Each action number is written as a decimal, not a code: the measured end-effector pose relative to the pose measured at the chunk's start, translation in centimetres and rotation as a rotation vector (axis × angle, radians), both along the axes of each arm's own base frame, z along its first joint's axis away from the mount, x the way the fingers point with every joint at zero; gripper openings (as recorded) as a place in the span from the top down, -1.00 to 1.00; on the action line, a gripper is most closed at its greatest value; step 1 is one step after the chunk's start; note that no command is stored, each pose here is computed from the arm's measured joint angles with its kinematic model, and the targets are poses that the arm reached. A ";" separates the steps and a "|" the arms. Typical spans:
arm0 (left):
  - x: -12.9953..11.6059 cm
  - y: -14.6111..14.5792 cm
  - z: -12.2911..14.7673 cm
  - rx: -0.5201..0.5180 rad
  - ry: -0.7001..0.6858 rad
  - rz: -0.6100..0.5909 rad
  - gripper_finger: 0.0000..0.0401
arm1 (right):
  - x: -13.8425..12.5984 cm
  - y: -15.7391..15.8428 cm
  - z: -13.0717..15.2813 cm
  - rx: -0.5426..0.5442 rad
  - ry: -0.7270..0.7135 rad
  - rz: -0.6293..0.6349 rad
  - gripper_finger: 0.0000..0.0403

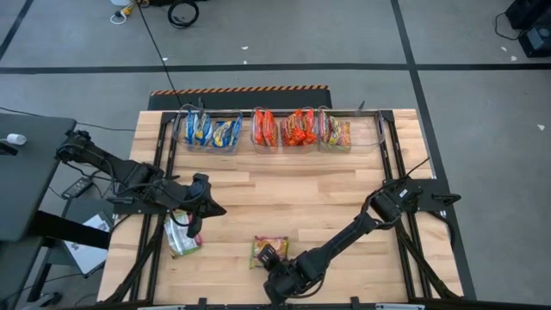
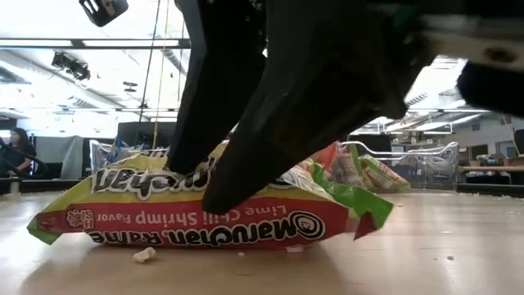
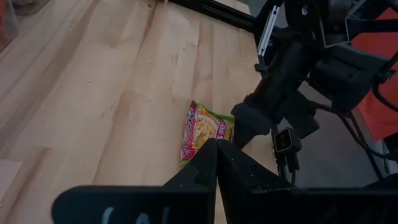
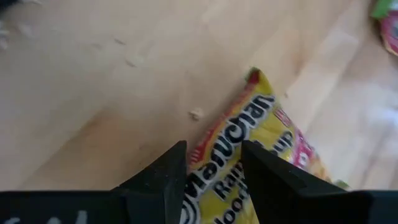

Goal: Sort Maruchan noodles
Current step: Put the green noodle pack into the right transparent bin

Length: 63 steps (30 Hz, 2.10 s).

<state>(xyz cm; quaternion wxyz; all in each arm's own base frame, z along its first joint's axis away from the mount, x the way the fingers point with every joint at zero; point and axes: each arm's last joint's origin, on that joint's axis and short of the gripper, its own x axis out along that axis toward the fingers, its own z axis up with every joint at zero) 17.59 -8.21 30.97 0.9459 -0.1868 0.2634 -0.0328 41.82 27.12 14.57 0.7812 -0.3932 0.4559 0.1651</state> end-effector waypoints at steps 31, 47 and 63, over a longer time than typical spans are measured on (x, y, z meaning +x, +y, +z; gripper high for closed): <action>0.3 1.9 2.9 0.199 -0.295 0.086 0.92 | -4.3 -14.9 18.1 0.336 -0.274 -0.711 0.98; 1.3 5.3 3.9 0.374 -0.374 0.216 0.92 | -24.5 -33.4 18.1 0.255 -0.692 -1.459 0.99; 2.1 8.6 5.2 0.454 -0.478 0.397 0.92 | -28.1 -40.5 9.1 0.125 -0.677 -1.412 0.97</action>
